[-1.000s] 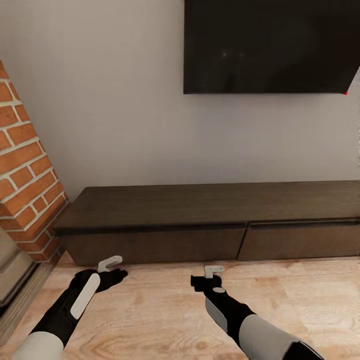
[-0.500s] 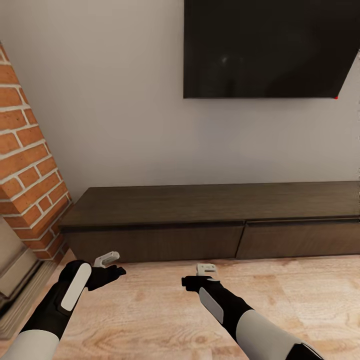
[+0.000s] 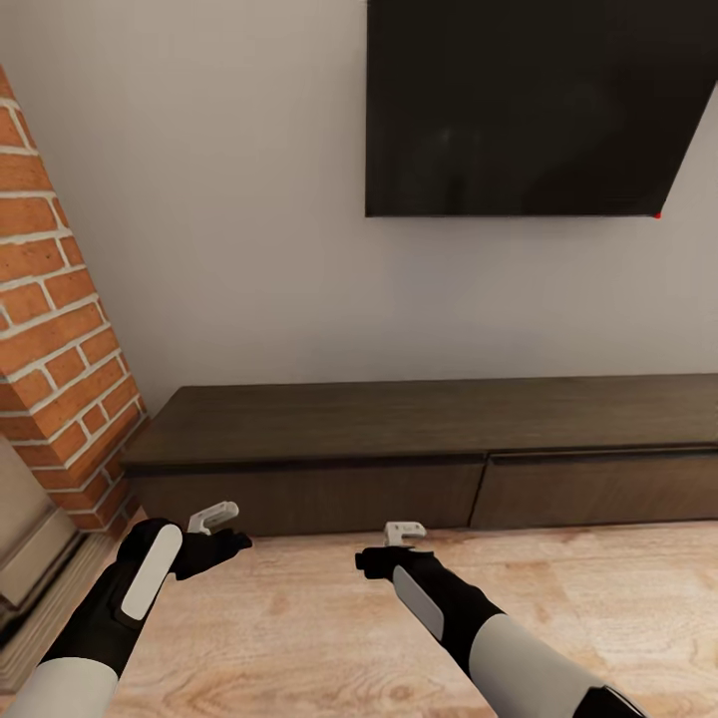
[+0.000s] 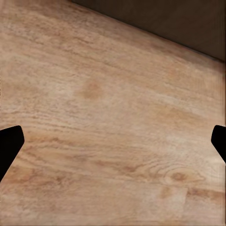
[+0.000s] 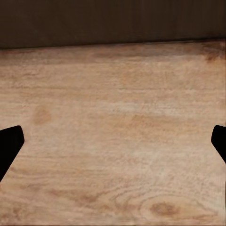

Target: Place each of the two pumpkins and all three candles from the living room inside a cabinet in the living room (use any cabinet), then make sure every cabinet is closed, and position the cauldron so it is next to a table in the living room.

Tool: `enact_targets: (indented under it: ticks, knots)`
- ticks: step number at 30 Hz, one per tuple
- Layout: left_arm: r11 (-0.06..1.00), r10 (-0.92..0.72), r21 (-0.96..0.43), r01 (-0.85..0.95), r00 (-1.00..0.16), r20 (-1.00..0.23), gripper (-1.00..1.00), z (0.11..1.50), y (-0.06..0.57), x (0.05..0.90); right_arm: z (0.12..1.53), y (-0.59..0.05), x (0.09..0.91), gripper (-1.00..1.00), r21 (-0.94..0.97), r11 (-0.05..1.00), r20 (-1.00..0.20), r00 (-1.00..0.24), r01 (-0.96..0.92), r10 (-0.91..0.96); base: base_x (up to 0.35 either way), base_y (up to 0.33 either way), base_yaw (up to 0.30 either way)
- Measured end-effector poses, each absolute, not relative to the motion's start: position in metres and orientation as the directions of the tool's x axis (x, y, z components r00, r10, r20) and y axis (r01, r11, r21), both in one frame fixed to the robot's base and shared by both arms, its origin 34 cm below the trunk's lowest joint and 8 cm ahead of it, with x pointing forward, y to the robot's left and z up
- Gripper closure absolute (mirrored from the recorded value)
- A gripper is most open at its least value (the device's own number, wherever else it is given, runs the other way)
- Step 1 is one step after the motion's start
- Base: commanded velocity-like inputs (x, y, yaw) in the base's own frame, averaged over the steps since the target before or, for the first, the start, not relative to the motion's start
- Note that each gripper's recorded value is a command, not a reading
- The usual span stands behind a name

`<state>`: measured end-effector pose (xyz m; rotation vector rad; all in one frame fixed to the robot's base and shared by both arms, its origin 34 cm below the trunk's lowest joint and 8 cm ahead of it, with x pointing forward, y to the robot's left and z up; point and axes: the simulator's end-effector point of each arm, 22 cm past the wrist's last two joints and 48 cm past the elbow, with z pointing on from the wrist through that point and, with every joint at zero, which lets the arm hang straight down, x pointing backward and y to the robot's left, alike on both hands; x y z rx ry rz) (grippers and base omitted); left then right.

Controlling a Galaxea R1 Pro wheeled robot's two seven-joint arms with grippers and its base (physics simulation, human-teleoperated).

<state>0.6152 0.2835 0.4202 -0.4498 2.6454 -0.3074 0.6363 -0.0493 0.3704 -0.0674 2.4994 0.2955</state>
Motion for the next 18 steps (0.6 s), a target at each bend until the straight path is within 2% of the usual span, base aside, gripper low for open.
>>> enact_targets:
  ticks: [18]
  knots:
    - [0.922, -0.36, -0.283, -0.264, -0.854, -0.375, -1.0, 0.458, 0.282, 0.624, 0.404, -0.043, 0.633, -1.0, 0.226, 0.968, -0.523, -0.852, -0.107, 0.027, 0.0, 0.0, 0.0]
